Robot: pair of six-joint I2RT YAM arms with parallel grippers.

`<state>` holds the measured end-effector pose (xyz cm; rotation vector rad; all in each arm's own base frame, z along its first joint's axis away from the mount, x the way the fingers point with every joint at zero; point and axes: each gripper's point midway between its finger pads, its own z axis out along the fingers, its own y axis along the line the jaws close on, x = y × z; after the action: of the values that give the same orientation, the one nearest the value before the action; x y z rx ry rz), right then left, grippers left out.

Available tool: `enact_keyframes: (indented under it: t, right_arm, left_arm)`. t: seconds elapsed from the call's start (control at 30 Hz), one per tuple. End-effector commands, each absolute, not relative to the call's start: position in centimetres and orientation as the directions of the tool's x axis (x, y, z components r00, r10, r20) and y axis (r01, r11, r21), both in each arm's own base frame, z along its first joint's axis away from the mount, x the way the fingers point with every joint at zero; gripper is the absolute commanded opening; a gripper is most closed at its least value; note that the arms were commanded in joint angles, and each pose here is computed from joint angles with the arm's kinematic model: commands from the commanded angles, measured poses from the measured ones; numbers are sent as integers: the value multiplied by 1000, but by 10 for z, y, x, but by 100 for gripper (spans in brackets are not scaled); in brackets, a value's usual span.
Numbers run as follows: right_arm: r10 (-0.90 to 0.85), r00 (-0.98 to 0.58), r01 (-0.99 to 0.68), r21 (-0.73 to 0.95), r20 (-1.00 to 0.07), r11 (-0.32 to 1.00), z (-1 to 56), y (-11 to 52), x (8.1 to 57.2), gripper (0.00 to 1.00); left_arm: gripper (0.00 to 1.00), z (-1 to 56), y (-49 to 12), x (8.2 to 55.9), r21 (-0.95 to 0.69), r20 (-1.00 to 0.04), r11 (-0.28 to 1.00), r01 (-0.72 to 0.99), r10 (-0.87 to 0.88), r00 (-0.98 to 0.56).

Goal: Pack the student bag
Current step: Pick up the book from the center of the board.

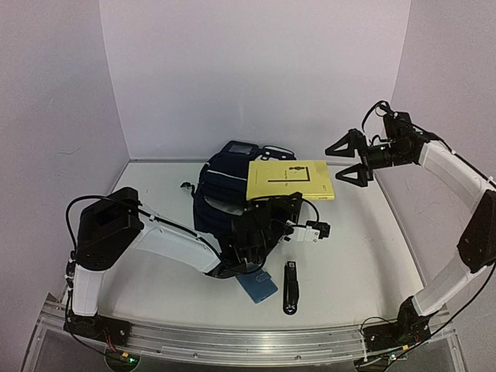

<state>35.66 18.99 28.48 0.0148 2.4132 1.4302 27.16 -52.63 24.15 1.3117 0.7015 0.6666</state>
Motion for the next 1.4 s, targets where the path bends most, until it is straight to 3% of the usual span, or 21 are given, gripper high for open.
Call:
enact_keyframes:
  t: [0.0, 0.23, 0.37, 0.5, 0.6, 0.63, 0.7, 0.77, 0.87, 1.07, 1.17, 1.27, 1.37]
  right_arm:
    - [186, -926, -205, 851, -328, 483, 290, 194, 362, 98]
    - [100, -926, -279, 837, -365, 470, 276, 210, 356, 93]
    - [47, -929, -313, 848, -367, 428, 280, 230, 347, 76]
    - [38, -939, -297, 860, -342, 414, 276, 237, 346, 53]
    - [40, -944, -285, 873, -327, 396, 279, 239, 348, 29]
    - [39, -945, -285, 875, -326, 392, 279, 240, 348, 19]
    - [42, -943, -288, 876, -329, 388, 283, 240, 350, 2]
    - [45, -939, -298, 874, -340, 383, 290, 240, 351, 0]
    - [71, -918, -336, 859, -391, 385, 308, 234, 360, 0]
    - [138, -836, -442, 801, -532, 404, 356, 210, 386, 0]
    - [146, -815, -471, 789, -560, 394, 367, 199, 395, 0]
    - [128, -796, -514, 772, -592, 374, 372, 193, 396, 0]
    - [99, -779, -551, 752, -619, 360, 369, 193, 392, 0]
  left_arm:
    - [0, 342, -501, 260, 892, -214, 410, -189, 753, 623]
    - [0, 342, -502, 256, 886, -212, 419, -200, 748, 629]
    - [0, 342, -505, 255, 883, -206, 421, -210, 747, 632]
    - [0, 342, -506, 254, 875, -204, 429, -224, 746, 634]
    - [1, 342, -505, 254, 867, -212, 441, -232, 747, 630]
    - [6, 344, -504, 254, 862, -218, 449, -236, 748, 627]
    - [31, 344, -502, 256, 857, -227, 455, -242, 755, 616]
    - [57, 340, -499, 254, 860, -230, 454, -232, 752, 617]
    - [74, 332, -495, 254, 870, -250, 452, -197, 749, 614]
    - [83, 305, -487, 261, 875, -407, 485, 12, 719, 563]
    - [84, 287, -480, 258, 798, -598, 532, 283, 644, 476]
    - [85, 274, -465, 256, 552, -821, 589, 590, 509, 259]
    - [86, 270, -437, 266, 284, -924, 624, 728, 381, 33]
